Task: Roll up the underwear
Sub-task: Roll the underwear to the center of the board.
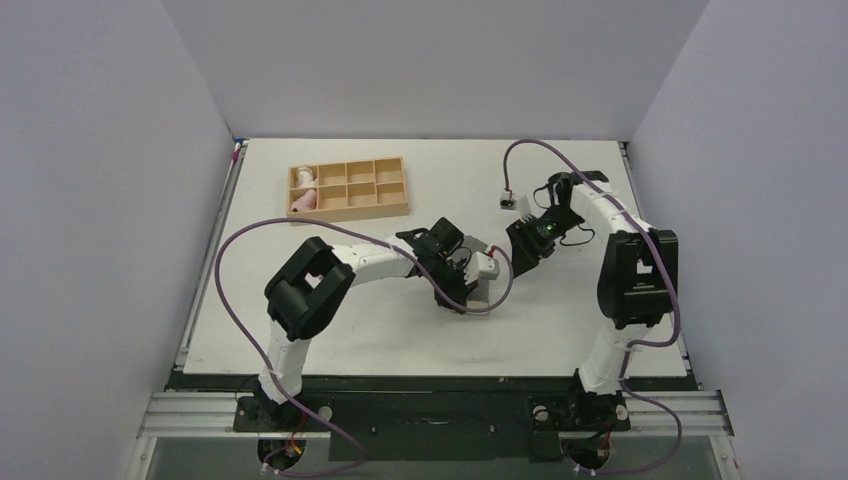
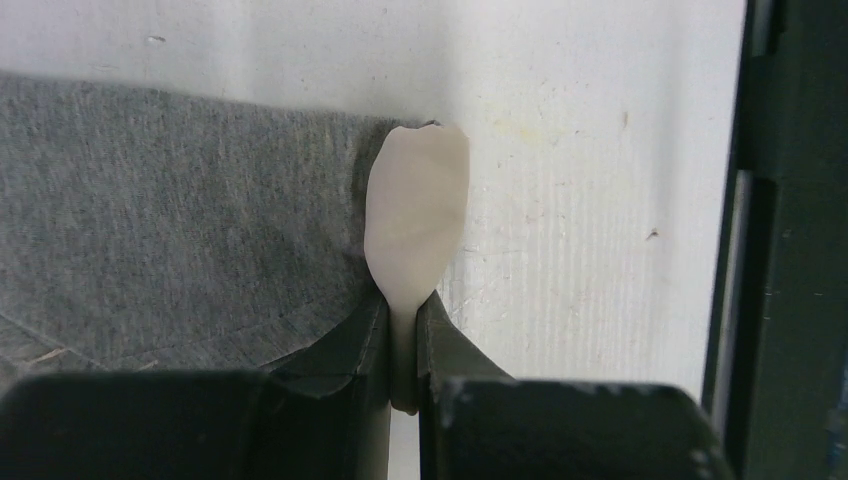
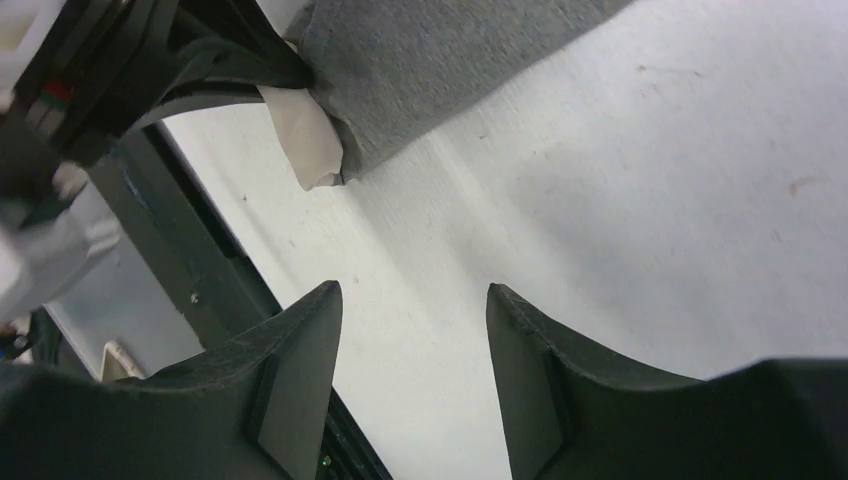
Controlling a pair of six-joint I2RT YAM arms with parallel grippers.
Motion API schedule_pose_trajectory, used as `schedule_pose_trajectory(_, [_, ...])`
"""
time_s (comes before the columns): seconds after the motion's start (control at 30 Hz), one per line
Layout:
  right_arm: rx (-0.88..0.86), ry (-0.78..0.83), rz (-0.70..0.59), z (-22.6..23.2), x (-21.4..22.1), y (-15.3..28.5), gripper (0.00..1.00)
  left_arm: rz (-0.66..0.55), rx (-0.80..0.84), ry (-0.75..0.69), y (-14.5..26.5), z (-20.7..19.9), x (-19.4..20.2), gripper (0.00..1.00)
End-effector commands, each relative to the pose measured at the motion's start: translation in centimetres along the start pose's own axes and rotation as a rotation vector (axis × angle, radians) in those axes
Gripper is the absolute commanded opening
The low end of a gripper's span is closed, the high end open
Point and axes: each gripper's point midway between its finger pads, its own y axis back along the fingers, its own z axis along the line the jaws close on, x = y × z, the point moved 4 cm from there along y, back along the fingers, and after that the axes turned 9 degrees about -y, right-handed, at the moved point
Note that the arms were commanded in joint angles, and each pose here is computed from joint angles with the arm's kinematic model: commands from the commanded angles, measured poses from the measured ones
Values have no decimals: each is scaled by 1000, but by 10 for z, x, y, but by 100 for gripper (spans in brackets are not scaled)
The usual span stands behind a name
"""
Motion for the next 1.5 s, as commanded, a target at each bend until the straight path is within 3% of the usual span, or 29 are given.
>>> schedule_pose_trajectory(0.0, [86, 54, -219, 13, -13, 23, 52, 69, 156, 215, -6, -4, 35, 0])
schedule_pose_trajectory(0.2, [217, 103, -370, 22, -5, 33, 53, 41, 317, 371, -7, 3, 38, 0])
schedule_pose_trajectory(0.37, [298, 201, -399, 41, 2, 27, 53, 39, 452, 489, -8, 8, 33, 0])
schedule_pose_trajectory(0.73, [470, 454, -248, 72, 18, -16, 55, 36, 644, 732, -15, 19, 40, 0])
schedule_pose_trajectory(1.03, [581, 611, -102, 70, 17, -55, 55, 56, 649, 794, -22, 26, 42, 0])
schedule_pose_trajectory(1.47, [586, 730, 49, 67, 13, -98, 55, 62, 654, 825, -23, 29, 42, 0])
